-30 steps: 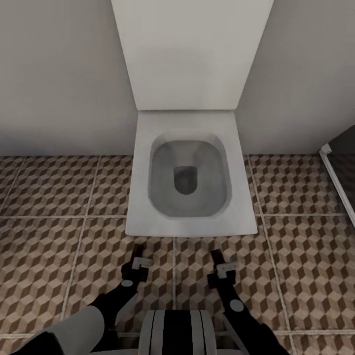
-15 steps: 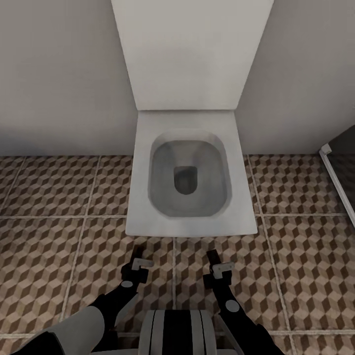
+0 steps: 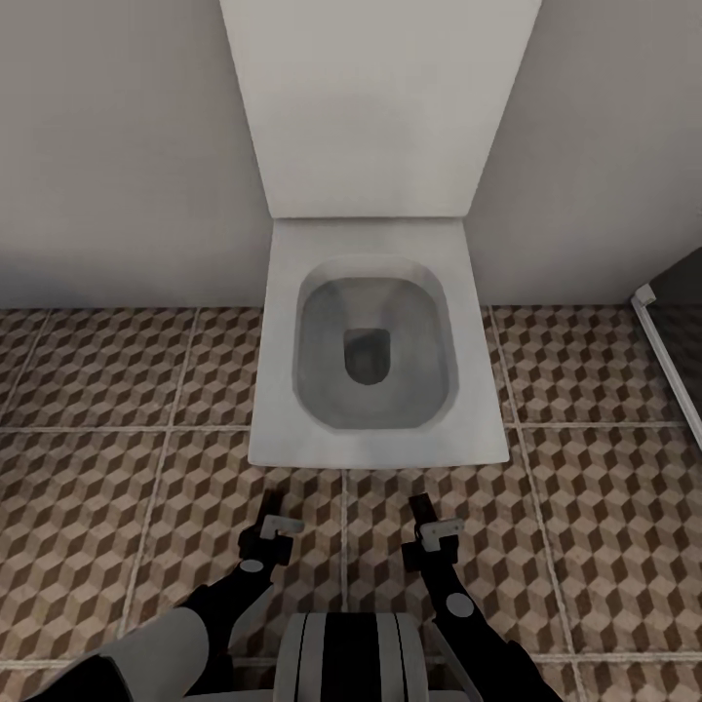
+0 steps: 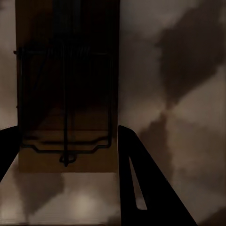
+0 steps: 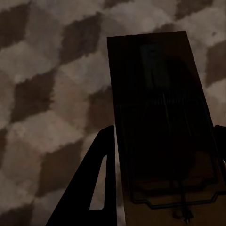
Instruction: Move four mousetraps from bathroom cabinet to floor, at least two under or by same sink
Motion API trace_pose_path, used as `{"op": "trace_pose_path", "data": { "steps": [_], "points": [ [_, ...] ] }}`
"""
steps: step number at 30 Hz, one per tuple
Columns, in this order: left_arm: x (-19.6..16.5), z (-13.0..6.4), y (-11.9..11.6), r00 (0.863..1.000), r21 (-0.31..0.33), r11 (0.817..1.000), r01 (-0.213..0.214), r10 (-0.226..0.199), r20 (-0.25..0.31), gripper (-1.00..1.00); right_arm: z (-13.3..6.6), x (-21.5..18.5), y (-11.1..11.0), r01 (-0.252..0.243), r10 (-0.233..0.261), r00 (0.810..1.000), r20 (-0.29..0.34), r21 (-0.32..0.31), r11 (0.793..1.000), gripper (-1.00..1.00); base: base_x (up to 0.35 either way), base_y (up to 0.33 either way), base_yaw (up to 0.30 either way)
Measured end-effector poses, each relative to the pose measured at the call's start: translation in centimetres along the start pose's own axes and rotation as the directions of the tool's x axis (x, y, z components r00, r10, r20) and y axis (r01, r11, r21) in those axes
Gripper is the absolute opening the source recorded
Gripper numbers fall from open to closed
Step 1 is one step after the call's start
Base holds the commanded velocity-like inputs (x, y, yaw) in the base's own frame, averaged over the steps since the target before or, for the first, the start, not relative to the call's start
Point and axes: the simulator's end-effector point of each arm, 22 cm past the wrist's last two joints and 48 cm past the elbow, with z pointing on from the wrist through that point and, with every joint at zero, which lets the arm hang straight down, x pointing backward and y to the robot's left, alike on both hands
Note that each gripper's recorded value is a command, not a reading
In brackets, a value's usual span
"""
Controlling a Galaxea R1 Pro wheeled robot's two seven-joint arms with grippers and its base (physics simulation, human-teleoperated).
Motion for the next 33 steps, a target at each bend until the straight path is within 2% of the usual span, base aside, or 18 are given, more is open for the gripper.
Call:
{"op": "trace_pose_path", "data": {
  "steps": [11,12,33],
  "points": [
    [0.33,-0.03,-0.15,1.000,0.000,1.000,-0.002,0.002,-0.008,-1.00,0.00,-0.01,-0.01,0.000,0.000,1.000,0.000,0.000,1.000,-1.00,0.000,0.000,0.000],
    [0.33,-0.03,-0.17,1.000,0.000,1.000,-0.001,0.001,-0.008,-1.00,0.00,-0.02,-0.01,0.000,0.000,1.000,0.000,0.000,1.000,1.00,0.000,0.000,0.000],
    [0.29,-0.05,-0.28,1.000,0.001,1.000,-0.001,0.001,-0.007,-1.00,0.00,-0.09,0.06,-0.003,0.003,1.000,0.003,-0.003,1.000,1.00,0.000,0.000,0.000]
  ]
}}
